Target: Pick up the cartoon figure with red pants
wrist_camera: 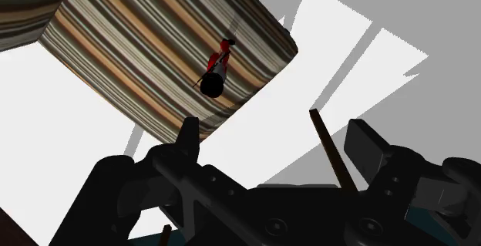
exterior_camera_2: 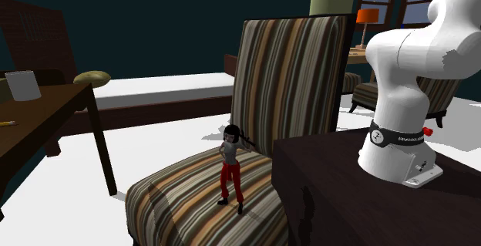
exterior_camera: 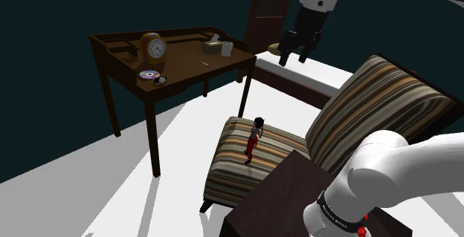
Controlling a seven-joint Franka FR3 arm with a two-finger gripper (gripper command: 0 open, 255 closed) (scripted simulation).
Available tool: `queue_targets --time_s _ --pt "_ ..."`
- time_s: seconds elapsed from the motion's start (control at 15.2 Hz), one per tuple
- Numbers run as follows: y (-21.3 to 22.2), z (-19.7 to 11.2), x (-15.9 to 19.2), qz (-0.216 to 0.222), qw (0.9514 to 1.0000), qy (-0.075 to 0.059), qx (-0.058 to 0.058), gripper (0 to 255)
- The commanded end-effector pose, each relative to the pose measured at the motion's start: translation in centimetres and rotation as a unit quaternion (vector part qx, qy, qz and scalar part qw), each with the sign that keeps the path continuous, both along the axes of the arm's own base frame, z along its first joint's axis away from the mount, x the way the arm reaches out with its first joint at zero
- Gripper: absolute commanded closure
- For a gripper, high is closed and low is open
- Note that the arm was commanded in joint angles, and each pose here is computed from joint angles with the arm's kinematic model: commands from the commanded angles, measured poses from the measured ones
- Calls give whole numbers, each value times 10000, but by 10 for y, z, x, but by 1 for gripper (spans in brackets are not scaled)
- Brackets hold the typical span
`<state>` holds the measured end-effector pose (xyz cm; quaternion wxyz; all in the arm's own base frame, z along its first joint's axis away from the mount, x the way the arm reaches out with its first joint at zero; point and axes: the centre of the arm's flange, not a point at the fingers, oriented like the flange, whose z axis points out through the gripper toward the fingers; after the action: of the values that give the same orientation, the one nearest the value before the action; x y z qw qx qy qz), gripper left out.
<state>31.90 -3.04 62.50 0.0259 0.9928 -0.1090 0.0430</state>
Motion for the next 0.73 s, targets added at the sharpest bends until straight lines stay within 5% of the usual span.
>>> queue_targets --time_s 0.0,0.66 --pt "0 0 0 0 10000 0 0 0" --pt "-40 -120 36 182 9998 2 -56 0"
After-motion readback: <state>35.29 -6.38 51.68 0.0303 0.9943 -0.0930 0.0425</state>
